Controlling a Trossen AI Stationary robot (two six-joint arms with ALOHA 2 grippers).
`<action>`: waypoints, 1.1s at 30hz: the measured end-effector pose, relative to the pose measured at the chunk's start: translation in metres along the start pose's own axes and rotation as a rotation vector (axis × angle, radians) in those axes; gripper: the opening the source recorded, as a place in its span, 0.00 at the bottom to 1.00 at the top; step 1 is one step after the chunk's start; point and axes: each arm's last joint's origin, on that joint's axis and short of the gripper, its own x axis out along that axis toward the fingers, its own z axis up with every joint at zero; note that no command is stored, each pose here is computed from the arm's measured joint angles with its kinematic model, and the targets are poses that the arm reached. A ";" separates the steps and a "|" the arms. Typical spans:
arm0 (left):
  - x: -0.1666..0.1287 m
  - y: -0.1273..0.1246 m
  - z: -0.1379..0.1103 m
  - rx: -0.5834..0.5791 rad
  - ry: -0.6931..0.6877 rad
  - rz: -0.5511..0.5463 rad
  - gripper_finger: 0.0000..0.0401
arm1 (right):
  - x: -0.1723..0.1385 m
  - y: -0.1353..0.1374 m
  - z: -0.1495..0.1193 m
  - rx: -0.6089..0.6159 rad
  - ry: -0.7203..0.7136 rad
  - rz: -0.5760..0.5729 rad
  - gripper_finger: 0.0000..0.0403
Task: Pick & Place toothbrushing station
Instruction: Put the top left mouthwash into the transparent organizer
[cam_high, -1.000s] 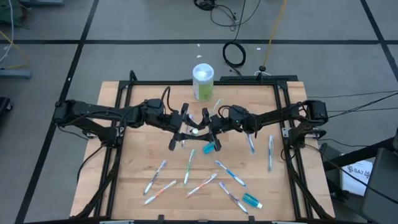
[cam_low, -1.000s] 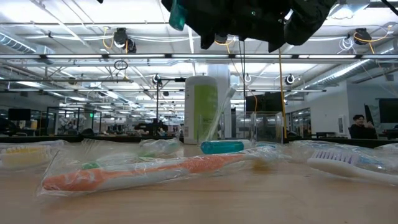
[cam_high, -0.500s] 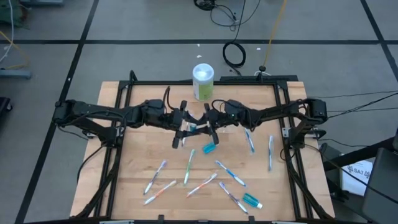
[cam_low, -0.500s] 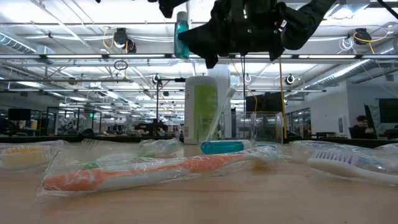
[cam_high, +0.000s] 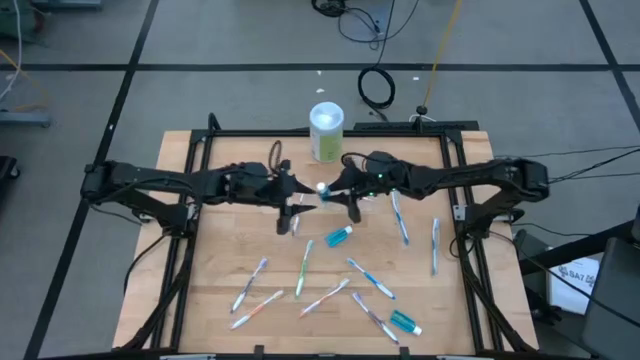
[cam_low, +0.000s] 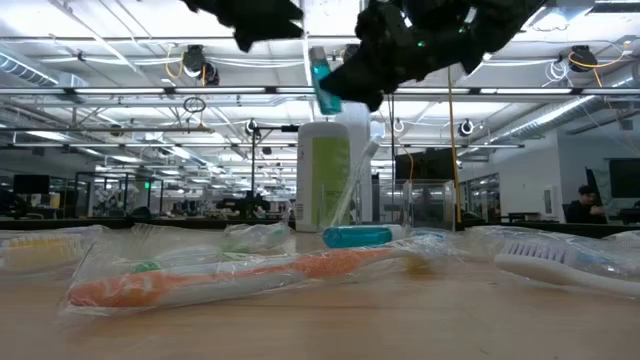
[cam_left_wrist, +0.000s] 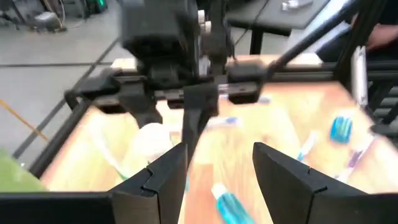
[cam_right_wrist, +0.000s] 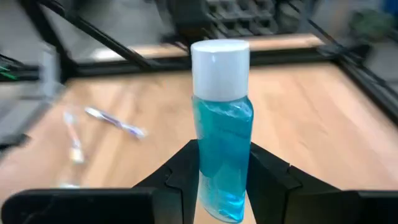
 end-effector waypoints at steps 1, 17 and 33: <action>-0.004 0.000 0.005 -0.001 -0.026 0.003 0.48 | -0.007 0.001 0.000 0.003 0.034 -0.046 0.25; -0.064 0.007 0.016 -0.008 -0.028 0.240 0.48 | -0.035 0.006 -0.090 0.148 -0.045 -0.460 0.25; -0.048 0.003 -0.044 -0.095 0.110 0.265 0.48 | -0.021 0.001 -0.107 0.157 -0.022 -0.513 0.25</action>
